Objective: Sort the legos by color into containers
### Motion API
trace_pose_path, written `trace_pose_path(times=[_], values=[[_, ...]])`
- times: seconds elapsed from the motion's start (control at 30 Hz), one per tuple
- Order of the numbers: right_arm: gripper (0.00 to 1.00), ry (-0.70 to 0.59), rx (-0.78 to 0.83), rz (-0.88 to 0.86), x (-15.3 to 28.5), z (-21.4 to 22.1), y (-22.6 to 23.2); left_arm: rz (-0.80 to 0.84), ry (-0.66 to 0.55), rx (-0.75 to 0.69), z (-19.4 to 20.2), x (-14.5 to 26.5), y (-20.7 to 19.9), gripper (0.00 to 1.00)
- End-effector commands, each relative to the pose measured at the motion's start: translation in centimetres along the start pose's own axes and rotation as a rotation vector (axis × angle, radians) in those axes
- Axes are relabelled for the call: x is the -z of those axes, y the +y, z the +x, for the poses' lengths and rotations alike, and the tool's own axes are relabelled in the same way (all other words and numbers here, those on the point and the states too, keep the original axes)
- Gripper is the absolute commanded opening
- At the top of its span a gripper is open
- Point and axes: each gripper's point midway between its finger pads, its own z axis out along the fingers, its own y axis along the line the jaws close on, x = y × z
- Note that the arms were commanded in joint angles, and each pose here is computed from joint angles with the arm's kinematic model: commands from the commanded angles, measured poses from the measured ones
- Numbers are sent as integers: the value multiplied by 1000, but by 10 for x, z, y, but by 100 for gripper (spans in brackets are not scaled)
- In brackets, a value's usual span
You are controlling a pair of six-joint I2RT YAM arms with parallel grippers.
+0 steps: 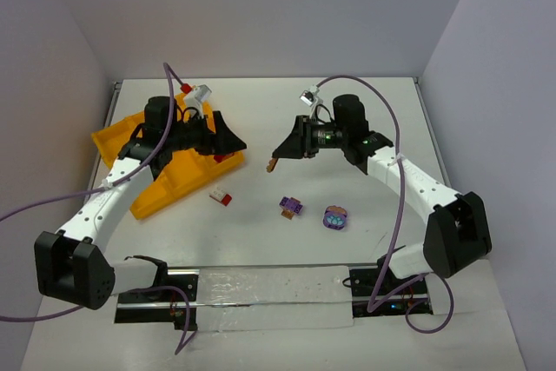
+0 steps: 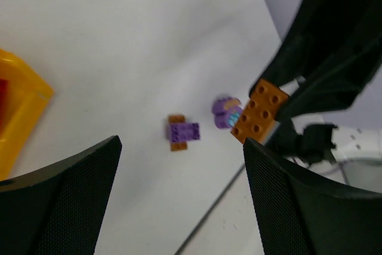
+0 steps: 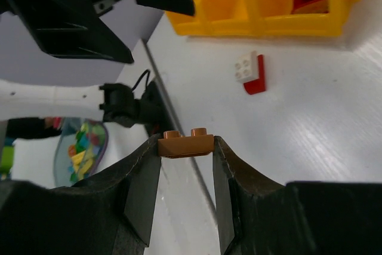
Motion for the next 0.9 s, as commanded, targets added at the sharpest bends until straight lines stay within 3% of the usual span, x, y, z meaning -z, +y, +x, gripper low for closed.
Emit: trace_pose_path(times=[0.0, 0.37, 0.87], values=[[0, 18, 76, -188, 4, -20, 44, 368, 33, -108, 6, 14, -61, 90], [0, -5, 49, -248, 1, -30, 55, 503, 101, -118, 23, 17, -83, 97], [1, -12, 76, -297, 0, -37, 73, 579, 141, -117, 29, 0, -100, 97]])
